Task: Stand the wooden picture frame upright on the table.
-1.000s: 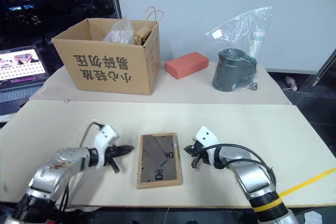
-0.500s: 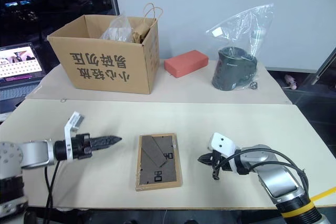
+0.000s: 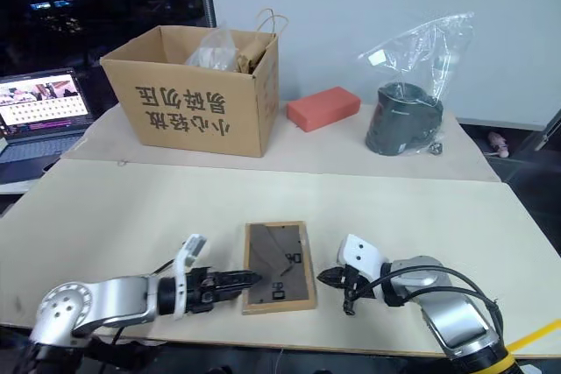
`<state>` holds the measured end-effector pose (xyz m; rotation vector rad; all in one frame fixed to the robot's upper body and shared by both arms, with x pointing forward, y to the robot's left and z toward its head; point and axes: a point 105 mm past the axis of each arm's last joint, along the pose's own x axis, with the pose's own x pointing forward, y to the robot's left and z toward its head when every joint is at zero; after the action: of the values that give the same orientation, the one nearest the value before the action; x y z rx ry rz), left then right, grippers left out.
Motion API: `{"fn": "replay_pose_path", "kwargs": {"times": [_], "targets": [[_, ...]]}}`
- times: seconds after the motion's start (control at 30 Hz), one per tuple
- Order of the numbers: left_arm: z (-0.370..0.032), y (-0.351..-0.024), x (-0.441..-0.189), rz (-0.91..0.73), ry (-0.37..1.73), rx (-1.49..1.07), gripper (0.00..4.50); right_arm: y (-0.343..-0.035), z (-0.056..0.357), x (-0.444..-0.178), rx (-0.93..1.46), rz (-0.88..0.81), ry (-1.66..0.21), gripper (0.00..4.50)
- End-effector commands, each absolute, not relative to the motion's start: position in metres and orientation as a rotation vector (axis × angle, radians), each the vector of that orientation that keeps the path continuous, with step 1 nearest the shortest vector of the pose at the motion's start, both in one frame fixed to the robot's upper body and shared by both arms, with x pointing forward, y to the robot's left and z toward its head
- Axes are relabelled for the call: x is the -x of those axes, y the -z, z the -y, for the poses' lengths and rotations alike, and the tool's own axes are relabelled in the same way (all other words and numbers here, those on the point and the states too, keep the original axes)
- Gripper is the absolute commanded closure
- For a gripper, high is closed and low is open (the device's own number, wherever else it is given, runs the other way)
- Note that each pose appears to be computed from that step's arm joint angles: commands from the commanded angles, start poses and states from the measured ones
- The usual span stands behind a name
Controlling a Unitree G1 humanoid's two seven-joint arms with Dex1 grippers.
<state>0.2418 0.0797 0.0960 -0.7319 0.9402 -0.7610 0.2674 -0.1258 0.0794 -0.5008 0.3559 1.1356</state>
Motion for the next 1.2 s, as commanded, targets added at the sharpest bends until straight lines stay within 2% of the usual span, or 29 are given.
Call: {"fn": "replay_pose_path", "kwargs": {"times": [0.03, 0.23, 0.37, 0.4, 0.47, 0.57, 0.7, 0.83, 0.93, 1.03, 1.1, 1.17, 1.2], "targets": [[-0.063, -0.084, -0.241, -0.989, 0.724, 0.780, 0.03, -0.083, 0.115, -0.264, 0.504, -0.315, -1.159, 4.50], [-0.059, -0.088, -0.247, -0.928, 0.669, 0.945, 0.03, -0.082, 0.117, -0.264, 0.511, -0.327, -1.139, 4.50], [-0.065, -0.090, -0.246, -0.903, 0.655, 0.964, 0.03, -0.082, 0.118, -0.265, 0.508, -0.329, -1.128, 4.50], [-0.065, -0.091, -0.246, -0.898, 0.659, 0.966, 0.45, -0.083, 0.118, -0.267, 0.510, -0.328, -1.124, 4.50], [-0.063, -0.092, -0.246, -0.894, 0.664, 0.970, 0.91, -0.084, 0.118, -0.269, 0.512, -0.325, -1.121, 4.50], [-0.058, -0.096, -0.249, -0.886, 0.690, 0.995, 2.07, -0.087, 0.117, -0.273, 0.516, -0.313, -1.116, 4.50], [-0.053, -0.105, -0.257, -0.844, 0.723, 1.073, 3.34, -0.095, 0.117, -0.277, 0.511, -0.294, -1.096, 4.50], [-0.053, -0.131, -0.271, -0.716, 0.782, 1.183, 3.35, -0.104, 0.122, -0.282, 0.504, -0.278, -1.060, 4.50], [-0.064, -0.154, -0.281, -0.622, 0.852, 1.164, 3.35, -0.124, 0.139, -0.292, 0.471, -0.250, -1.006, 4.50], [-0.082, -0.164, -0.284, -0.605, 0.894, 1.024, 3.35, -0.160, 0.160, -0.302, 0.359, -0.214, -0.982, 4.50], [-0.091, -0.164, -0.281, -0.630, 0.924, 0.893, 3.35, -0.198, 0.177, -0.314, 0.286, -0.164, -0.967, 4.50], [-0.100, -0.157, -0.284, -0.651, 0.912, 0.847, 3.35, -0.230, 0.185, -0.324, 0.254, -0.119, -0.976, 3.84], [-0.104, -0.153, -0.287, -0.656, 0.896, 0.820, 3.35, -0.239, 0.182, -0.326, 0.237, -0.107, -1.003, 3.71]]}}
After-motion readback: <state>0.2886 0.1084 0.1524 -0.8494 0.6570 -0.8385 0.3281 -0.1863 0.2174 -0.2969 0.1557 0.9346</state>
